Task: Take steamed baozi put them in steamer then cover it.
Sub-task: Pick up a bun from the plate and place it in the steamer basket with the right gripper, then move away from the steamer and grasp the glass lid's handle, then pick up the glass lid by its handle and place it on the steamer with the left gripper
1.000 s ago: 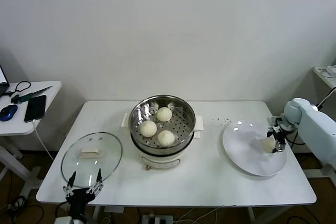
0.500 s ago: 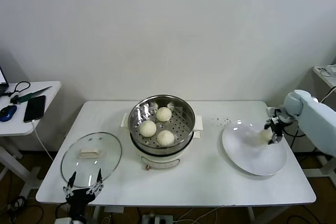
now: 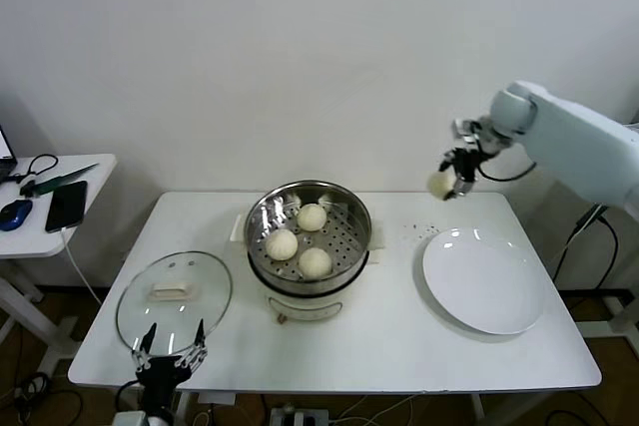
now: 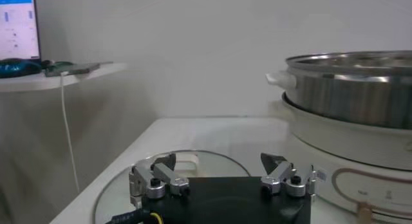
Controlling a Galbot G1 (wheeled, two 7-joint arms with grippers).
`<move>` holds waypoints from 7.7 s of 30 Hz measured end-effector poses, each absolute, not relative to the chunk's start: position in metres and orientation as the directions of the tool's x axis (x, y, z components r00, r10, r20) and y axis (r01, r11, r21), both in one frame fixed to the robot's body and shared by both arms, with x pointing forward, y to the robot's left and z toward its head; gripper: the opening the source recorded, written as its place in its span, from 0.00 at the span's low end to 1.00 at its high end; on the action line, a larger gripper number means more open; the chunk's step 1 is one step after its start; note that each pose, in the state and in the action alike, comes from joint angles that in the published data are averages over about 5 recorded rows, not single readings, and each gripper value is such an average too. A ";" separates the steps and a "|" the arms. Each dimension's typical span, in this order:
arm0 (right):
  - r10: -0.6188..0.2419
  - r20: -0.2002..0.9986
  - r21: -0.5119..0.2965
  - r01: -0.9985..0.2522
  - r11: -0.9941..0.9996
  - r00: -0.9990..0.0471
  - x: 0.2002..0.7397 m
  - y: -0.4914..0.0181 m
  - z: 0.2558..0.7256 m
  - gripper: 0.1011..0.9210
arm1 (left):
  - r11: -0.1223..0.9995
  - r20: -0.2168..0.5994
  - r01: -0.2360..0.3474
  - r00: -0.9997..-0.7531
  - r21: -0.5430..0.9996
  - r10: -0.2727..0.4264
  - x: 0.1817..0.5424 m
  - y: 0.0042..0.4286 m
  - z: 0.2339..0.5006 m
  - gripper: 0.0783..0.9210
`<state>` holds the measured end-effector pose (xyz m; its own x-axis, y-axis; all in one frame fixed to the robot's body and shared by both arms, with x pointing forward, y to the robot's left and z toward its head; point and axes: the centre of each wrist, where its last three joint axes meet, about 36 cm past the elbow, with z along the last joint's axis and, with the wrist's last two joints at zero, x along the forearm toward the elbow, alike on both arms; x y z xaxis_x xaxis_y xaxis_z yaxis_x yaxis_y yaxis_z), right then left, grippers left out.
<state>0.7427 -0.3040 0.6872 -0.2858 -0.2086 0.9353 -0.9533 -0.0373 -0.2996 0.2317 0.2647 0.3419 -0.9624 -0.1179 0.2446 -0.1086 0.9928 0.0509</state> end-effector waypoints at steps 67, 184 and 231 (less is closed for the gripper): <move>-0.244 0.967 -0.118 -0.973 -0.198 -0.068 0.716 -0.106 0.628 0.88 | 0.994 0.225 -0.056 -0.971 0.098 -0.077 0.258 0.269 0.337 0.88; -0.303 0.151 -0.042 -0.313 0.949 -0.941 0.347 -0.408 0.333 0.88 | -0.041 0.127 0.138 -0.970 0.990 -0.209 0.393 0.338 0.259 0.66; -0.314 0.148 -0.116 -0.331 0.936 -0.938 0.369 -0.417 0.341 0.88 | -0.092 -0.165 -0.145 -0.948 0.985 -0.271 0.360 0.265 0.435 0.08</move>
